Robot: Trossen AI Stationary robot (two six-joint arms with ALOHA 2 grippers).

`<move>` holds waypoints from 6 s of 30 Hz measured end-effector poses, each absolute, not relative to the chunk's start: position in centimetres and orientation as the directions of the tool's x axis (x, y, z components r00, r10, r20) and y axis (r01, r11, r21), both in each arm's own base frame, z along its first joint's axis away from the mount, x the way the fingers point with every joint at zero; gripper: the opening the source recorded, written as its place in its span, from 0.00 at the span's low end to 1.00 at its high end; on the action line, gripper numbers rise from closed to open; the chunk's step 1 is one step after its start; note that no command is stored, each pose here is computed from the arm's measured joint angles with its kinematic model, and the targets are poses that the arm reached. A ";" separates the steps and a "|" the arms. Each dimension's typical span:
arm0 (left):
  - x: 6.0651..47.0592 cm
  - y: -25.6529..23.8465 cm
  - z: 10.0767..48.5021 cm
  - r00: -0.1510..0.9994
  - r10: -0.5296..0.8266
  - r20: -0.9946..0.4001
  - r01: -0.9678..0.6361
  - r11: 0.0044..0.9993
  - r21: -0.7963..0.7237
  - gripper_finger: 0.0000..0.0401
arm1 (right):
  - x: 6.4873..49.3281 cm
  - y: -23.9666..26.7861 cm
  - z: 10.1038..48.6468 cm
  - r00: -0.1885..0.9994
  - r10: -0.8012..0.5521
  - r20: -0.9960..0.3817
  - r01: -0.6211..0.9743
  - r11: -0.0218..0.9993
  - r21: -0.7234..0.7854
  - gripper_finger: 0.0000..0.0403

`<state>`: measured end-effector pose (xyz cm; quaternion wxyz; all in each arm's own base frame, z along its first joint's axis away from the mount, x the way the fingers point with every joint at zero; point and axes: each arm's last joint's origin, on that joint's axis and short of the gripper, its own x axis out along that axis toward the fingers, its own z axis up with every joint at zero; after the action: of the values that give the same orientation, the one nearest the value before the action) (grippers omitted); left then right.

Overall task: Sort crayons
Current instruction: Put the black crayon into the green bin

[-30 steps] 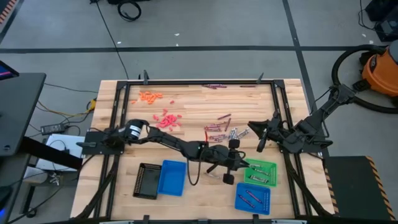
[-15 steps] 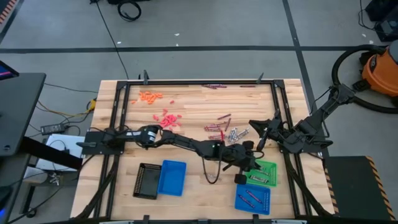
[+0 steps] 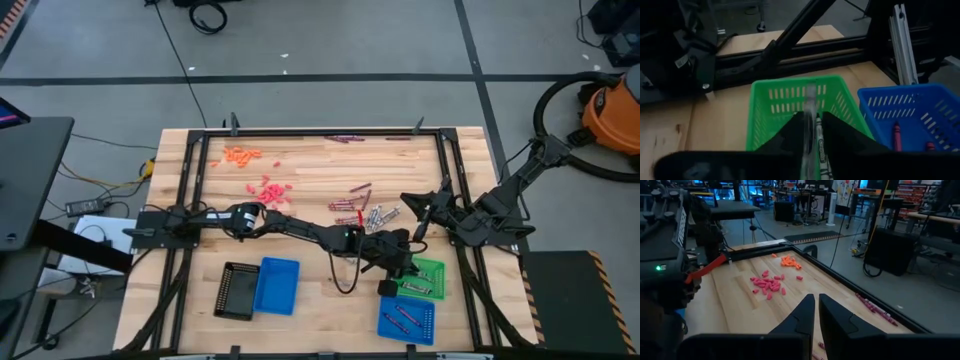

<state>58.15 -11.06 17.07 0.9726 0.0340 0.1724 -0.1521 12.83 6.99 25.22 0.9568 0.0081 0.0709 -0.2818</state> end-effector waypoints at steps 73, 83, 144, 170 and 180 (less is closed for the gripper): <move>43.9 -22.2 23.6 0.421 0.039 -0.906 0.568 0.767 0.297 0.09 | 23.3 12.0 24.7 0.820 -0.320 -0.475 0.385 0.922 0.043 0.08; 40.4 -19.3 19.2 0.552 0.048 -0.832 0.470 0.806 0.359 0.10 | 22.3 12.2 24.9 0.814 -0.349 -0.464 0.399 0.917 0.010 0.08; 44.8 -10.4 14.1 0.639 -0.079 -0.765 0.345 0.918 0.194 0.03 | 18.4 13.2 23.8 0.746 -0.493 -0.448 0.465 0.867 -0.180 0.02; 52.3 -9.8 19.3 0.842 -0.173 -0.511 0.371 0.873 0.316 0.04 | 14.5 9.2 23.7 0.565 -0.738 -0.369 0.702 0.665 -0.256 0.03; 54.9 -10.5 18.7 0.855 -0.234 -0.462 0.412 0.849 0.332 0.04 | 14.3 9.0 23.7 0.551 -0.746 -0.374 0.707 0.655 -0.267 0.03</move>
<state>54.89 -10.54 18.69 0.9390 0.2147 0.2067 -0.1719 14.32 9.03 23.72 0.8795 -0.0427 0.2327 -0.4130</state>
